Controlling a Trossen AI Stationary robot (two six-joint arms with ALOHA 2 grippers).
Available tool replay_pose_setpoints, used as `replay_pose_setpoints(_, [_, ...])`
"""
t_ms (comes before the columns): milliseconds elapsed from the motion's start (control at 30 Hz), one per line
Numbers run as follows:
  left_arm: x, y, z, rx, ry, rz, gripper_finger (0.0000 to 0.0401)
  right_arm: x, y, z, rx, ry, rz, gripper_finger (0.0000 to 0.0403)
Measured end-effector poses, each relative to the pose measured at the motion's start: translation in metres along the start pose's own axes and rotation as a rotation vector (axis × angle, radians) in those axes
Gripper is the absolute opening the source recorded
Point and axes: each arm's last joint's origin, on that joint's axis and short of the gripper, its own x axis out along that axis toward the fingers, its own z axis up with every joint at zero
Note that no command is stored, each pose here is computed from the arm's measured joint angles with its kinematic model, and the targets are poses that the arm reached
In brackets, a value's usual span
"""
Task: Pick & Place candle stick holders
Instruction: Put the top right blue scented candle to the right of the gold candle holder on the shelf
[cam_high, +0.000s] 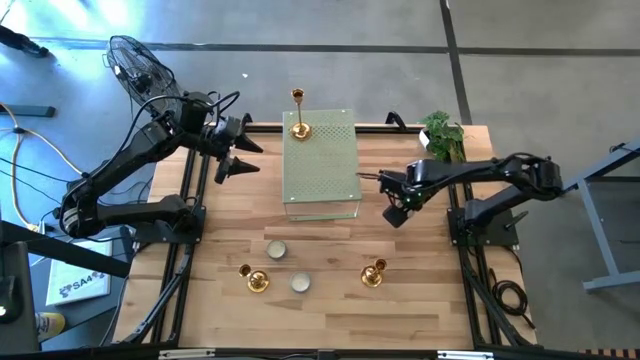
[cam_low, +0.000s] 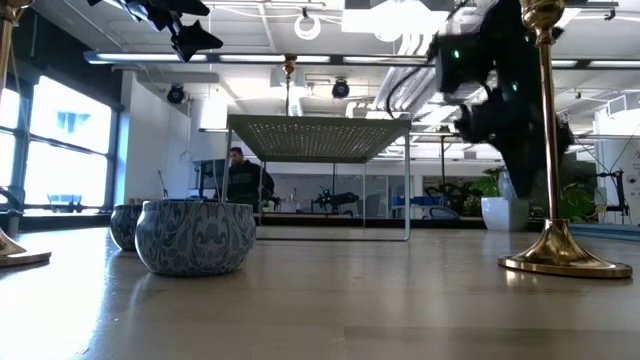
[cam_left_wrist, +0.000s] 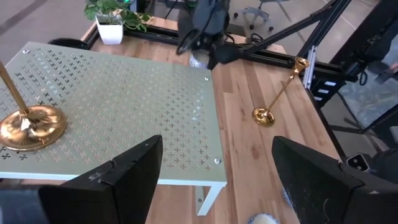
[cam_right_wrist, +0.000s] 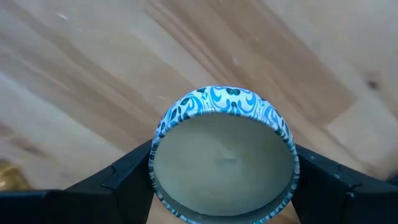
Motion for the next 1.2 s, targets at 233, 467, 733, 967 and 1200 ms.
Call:
replay_pose_setpoints(233, [0.000,0.001,0.000,0.003,0.007,0.030,0.0299,-0.061,0.012,0.011,-0.012,-0.089,0.000,0.0285])
replay_pose_setpoints(467, [0.000,0.001,0.000,0.003,0.007,0.031,0.0299,-0.128,0.013,0.025,-0.024,-0.282,0.037,0.0285])
replay_pose_setpoints(733, [0.000,0.001,0.000,0.002,0.007,0.031,0.0299,-0.186,0.003,0.046,-0.015,-0.501,0.115,0.0285])
replay_pose_setpoints(967, [0.000,0.001,0.000,0.001,0.007,0.031,0.0299,-0.203,0.003,0.087,-0.060,-0.591,0.127,0.0285])
replay_pose_setpoints(1200, [0.000,0.001,-0.001,-0.004,0.013,0.030,0.0299,-0.205,0.010,0.143,-0.127,-0.588,0.174,0.0285])
